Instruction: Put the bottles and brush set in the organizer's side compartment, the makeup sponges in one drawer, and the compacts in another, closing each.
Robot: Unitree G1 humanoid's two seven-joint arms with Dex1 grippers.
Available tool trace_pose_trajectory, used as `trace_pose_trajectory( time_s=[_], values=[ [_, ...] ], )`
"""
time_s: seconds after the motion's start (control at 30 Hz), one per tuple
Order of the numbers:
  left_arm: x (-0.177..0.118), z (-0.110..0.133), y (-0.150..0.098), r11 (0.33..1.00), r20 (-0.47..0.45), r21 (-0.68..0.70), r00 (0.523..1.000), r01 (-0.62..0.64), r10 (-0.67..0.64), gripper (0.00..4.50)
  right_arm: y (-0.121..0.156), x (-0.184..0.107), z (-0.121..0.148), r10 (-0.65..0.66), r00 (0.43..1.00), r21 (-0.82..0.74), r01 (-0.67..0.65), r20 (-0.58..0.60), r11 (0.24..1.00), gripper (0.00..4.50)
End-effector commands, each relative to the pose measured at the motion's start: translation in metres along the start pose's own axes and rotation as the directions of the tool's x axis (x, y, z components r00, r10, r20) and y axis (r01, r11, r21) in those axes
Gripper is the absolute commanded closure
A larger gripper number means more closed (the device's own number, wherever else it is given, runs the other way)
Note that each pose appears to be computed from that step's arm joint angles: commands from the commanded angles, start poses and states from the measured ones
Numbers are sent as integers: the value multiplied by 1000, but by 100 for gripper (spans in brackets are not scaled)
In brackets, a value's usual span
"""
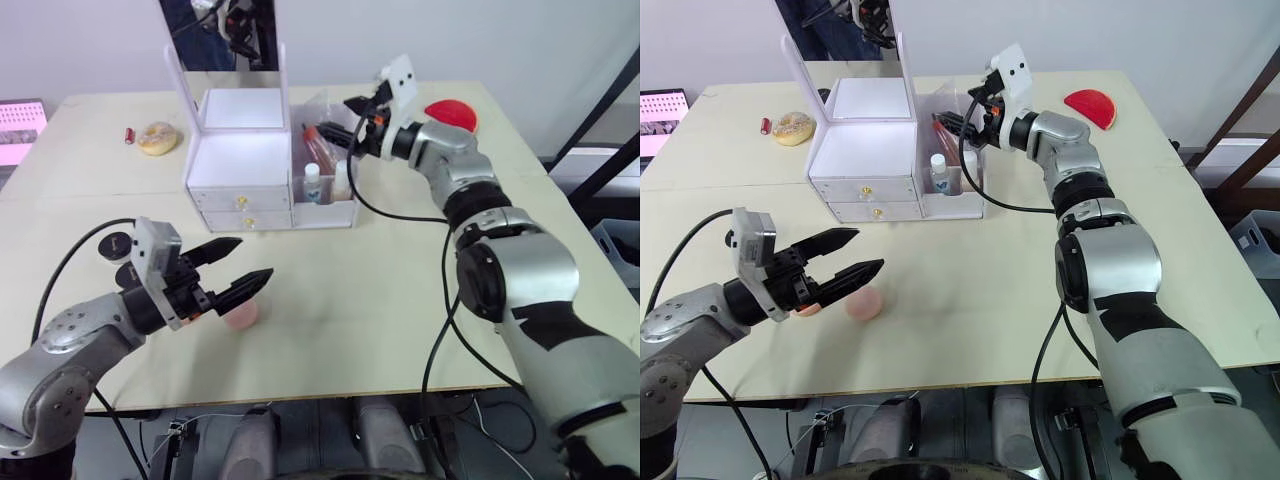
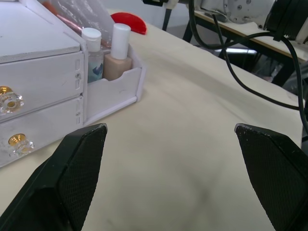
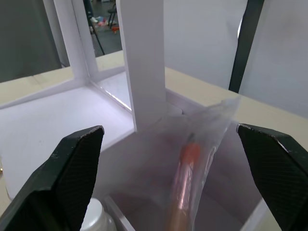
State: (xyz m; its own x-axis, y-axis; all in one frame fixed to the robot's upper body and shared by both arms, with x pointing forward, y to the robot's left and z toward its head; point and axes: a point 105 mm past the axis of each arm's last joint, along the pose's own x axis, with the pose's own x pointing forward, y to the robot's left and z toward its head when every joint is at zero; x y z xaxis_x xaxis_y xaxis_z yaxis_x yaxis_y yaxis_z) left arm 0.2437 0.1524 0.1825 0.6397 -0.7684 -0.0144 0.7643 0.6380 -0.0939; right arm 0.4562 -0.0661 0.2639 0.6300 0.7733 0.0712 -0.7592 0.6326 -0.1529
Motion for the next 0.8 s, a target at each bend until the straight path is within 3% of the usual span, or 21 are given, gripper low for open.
trace_pose_trajectory(
  time_s=[0.03,0.33,0.47,0.67,0.8],
  values=[
    [1,8,-7,999,23,33,1000,19,-20,0,-2,1,33,9,997,-50,-5,72,999,9],
    [-3,7,0,999,9,36,1000,-3,3,0,-9,-21,57,79,991,-107,-67,106,992,9],
    [-23,9,19,996,-25,52,997,-74,75,0,-1,-61,68,188,975,-115,-175,116,978,9],
    [-68,11,56,974,-84,78,972,-214,220,0,34,-141,39,239,971,-50,-240,-33,969,9],
    [-105,13,88,936,-112,109,932,-334,345,0,43,-183,11,147,979,-24,-152,-139,988,9]
  ],
)
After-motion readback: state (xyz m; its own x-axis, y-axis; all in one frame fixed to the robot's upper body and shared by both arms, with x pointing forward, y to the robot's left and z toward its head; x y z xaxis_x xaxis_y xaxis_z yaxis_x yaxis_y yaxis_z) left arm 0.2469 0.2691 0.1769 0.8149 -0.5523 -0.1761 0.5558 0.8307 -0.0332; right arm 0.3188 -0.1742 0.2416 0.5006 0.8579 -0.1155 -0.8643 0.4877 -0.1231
